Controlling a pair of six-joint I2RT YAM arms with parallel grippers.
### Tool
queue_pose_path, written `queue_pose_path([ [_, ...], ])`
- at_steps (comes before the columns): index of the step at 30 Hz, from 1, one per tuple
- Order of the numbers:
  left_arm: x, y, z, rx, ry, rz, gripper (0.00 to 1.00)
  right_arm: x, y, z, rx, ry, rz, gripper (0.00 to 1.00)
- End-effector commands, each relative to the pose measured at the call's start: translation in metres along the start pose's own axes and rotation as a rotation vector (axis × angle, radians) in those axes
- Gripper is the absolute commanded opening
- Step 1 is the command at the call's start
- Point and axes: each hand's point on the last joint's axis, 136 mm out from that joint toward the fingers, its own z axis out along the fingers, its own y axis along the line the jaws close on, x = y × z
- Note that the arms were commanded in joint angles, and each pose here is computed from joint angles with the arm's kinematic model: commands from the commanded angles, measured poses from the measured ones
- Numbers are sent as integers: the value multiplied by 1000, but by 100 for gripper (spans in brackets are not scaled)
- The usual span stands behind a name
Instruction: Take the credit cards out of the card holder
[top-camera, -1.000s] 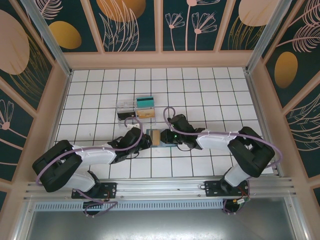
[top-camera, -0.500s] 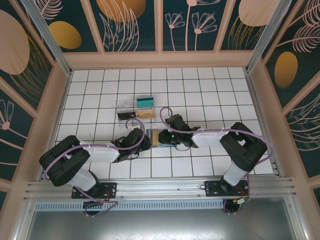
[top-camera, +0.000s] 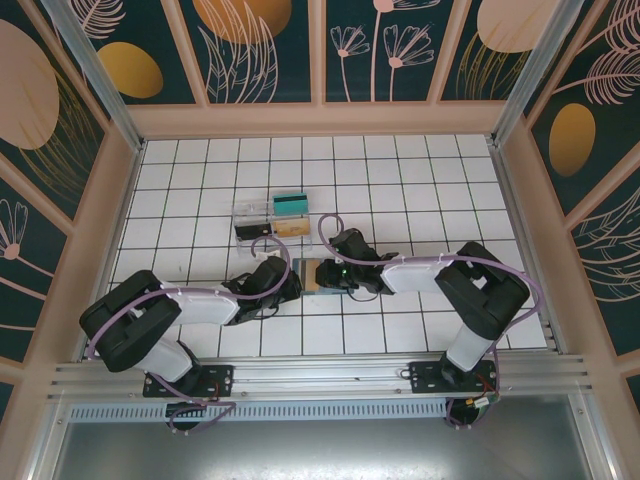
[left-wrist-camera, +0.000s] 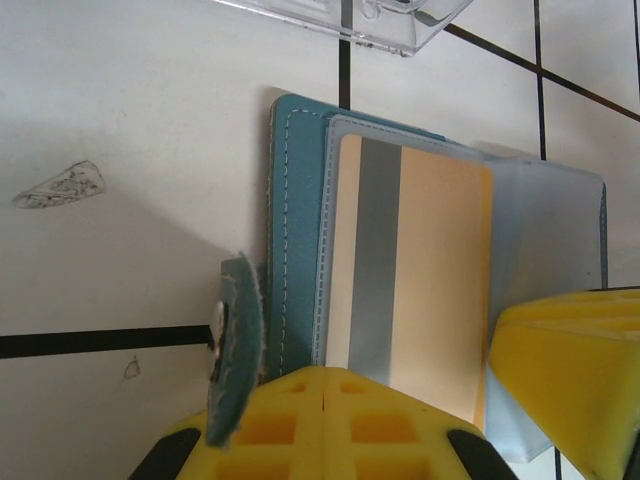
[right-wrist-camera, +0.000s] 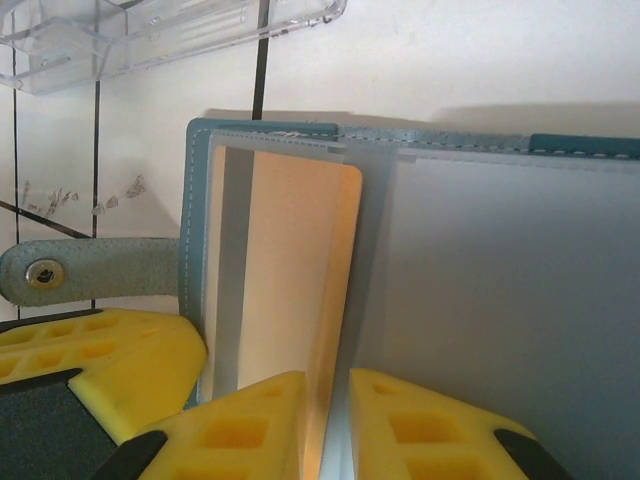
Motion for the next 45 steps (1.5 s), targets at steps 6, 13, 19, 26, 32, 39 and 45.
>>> queue_pose_path([
  [6,11,7,8,-8,48,-19,3,-2,5,3,-1,6,2,20],
  [13,12,6,7,0,52,-16,1,0,7,5,-22,11,11,12],
  [19,11,8,6,-11,49,-24,0,-1,5,1,-20,1,17,0],
  [26,11,21,4,-69,36,-41,0,-2,-10,-13,-18,-26,63,0],
  [32,11,20,4,-63,38,-42,0,-5,-17,-22,-14,-42,75,0],
  [39,10,14,5,-48,43,-31,0,-5,-10,-16,-59,-29,74,14],
  [45,10,12,5,-41,46,-28,0,-6,-9,-6,-74,-15,89,19],
])
